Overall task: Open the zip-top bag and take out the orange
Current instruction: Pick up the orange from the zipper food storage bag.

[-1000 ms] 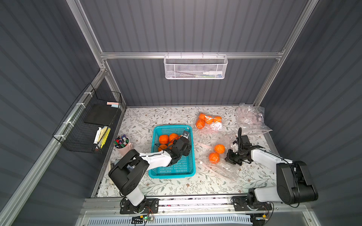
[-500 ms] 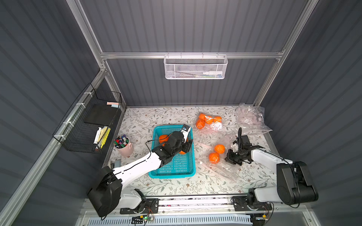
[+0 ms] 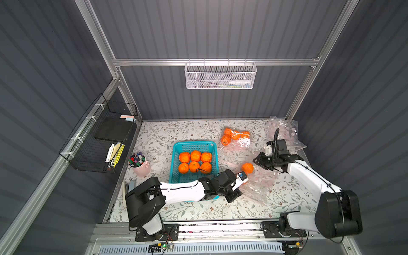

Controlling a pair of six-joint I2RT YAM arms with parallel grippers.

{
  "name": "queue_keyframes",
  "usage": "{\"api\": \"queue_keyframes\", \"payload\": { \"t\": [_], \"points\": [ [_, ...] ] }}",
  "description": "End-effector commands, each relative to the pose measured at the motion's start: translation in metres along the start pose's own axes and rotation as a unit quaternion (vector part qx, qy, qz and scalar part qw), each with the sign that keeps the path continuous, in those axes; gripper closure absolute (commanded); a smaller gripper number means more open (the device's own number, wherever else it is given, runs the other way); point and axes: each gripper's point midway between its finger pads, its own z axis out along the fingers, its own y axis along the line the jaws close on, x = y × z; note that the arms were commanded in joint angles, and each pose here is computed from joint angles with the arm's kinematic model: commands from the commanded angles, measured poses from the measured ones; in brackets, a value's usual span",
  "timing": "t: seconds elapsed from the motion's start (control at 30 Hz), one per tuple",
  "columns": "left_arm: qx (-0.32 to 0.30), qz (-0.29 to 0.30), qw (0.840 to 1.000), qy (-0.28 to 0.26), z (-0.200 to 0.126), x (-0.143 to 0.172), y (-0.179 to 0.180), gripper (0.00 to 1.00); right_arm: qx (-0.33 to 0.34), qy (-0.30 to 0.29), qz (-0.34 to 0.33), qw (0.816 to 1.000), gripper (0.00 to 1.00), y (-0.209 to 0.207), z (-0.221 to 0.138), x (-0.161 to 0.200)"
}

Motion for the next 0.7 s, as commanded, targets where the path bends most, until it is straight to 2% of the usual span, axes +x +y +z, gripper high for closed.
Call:
{"api": "queue_keyframes", "payload": {
  "t": [0.0, 0.1, 0.23, 0.4, 0.67],
  "points": [
    [-0.012, -0.011, 1.000, -0.010, 0.000, -0.015, 0.004, 0.62, -0.008, 0.030, 0.022, 0.999, 0.71, 0.005, 0.017, -0.006],
    [-0.010, -0.021, 1.000, 0.003, 0.004, -0.007, 0.004, 0.62, -0.024, 0.050, 0.040, 0.998, 0.72, 0.007, 0.036, -0.007],
    [-0.020, -0.025, 0.999, 0.008, 0.005, -0.004, 0.007, 0.61, -0.009, 0.101, 0.058, 0.993, 0.78, -0.008, 0.060, 0.015],
    [-0.019, -0.026, 0.999, 0.015, 0.007, 0.004, 0.008, 0.49, 0.011, 0.138, 0.064, 0.988, 0.84, -0.028, 0.075, 0.039],
    [0.020, -0.004, 1.000, 0.009, 0.010, 0.000, -0.006, 0.45, 0.026, 0.139, 0.060, 0.988, 0.89, -0.043, 0.085, 0.049]
  ]
}}
